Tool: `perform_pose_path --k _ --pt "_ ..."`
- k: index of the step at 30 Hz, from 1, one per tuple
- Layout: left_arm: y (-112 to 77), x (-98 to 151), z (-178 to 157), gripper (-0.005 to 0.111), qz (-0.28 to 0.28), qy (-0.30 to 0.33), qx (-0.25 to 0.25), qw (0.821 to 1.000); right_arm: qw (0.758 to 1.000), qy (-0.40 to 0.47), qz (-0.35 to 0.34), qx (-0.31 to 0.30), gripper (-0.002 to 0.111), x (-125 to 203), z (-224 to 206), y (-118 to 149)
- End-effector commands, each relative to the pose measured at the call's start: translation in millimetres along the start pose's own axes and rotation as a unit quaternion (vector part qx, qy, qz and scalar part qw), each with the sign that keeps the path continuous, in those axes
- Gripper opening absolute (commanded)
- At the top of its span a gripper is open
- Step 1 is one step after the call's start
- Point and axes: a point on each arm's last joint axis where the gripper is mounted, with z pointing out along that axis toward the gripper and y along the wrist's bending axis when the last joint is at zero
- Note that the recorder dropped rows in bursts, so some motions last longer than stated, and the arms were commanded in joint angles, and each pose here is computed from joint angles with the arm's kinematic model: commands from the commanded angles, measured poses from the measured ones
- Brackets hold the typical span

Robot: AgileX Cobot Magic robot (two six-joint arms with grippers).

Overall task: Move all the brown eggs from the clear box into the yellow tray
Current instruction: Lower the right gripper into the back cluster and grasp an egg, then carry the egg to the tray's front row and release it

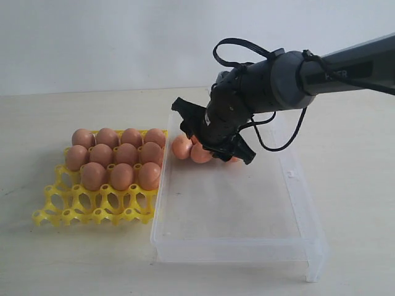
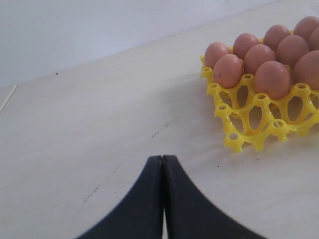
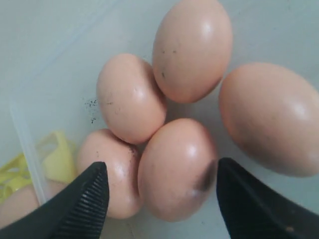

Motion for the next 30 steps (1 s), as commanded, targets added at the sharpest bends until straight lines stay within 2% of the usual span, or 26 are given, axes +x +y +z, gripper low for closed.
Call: perform_pose_path --k 1,5,7,15,19,22,23,24,25,26,27,28,29,30 --pt "0.2 -2.1 -0.9 0.000 -0.002 -0.009 0.001 1.000 1.000 0.002 0.014 -0.002 0.061 0.9 10.1 -2.6" --pt "0.2 -2.1 -0.9 0.000 -0.002 -0.009 0.001 1.000 1.000 0.002 0.007 0.005 0.060 3.1 17.5 -6.2" --pt "0.2 -2.1 -0.9 0.000 -0.002 -0.009 0.001 1.000 1.000 -0.003 -0.006 0.007 0.056 2.5 18.5 -6.8" --pt "0.2 -2.1 -0.9 0.000 -0.002 -0.009 0.001 1.000 0.998 -0.005 -0.058 0.036 0.000 0.6 14.5 -10.9" --pt "0.2 -2.1 -0.9 0.000 -0.002 -0.009 0.001 1.000 0.990 -0.013 -0.141 0.018 0.000 -3.0 -4.4 -0.8" --pt "0.2 -2.1 -0.9 0.000 -0.002 -0.009 0.001 1.000 0.975 -0.027 -0.221 -0.008 0.000 -6.9 -26.8 11.3" --pt "0.2 -2.1 -0.9 0.000 -0.002 -0.009 0.001 1.000 0.952 -0.044 -0.301 -0.044 0.000 -5.8 -44.4 24.0" --pt "0.2 -2.1 -0.9 0.000 -0.002 -0.009 0.001 1.000 0.940 -0.053 -0.331 -0.064 0.000 -3.3 -54.0 31.2" --pt "0.2 -2.1 -0.9 0.000 -0.002 -0.009 0.001 1.000 0.902 -0.076 -0.409 -0.114 0.000 5.4 -72.9 47.3" --pt "0.2 -2.1 -0.9 0.000 -0.002 -0.009 0.001 1.000 0.881 -0.089 -0.443 -0.139 0.000 10.4 -80.2 54.7" --pt "0.2 -2.1 -0.9 0.000 -0.002 -0.009 0.001 1.000 0.840 -0.115 -0.492 -0.197 0.000 25.4 -93.5 70.5" --pt "0.2 -2.1 -0.9 0.000 -0.002 -0.009 0.001 1.000 0.825 -0.126 -0.506 -0.219 0.000 32.0 -96.9 76.1" --pt "0.2 -2.1 -0.9 0.000 -0.002 -0.009 0.001 1.000 0.787 -0.156 -0.533 -0.268 0.000 48.8 -103.0 88.9" --pt "0.2 -2.1 -0.9 0.000 -0.002 -0.009 0.001 1.000 0.772 -0.168 -0.541 -0.287 0.000 57.6 -105.1 93.9"
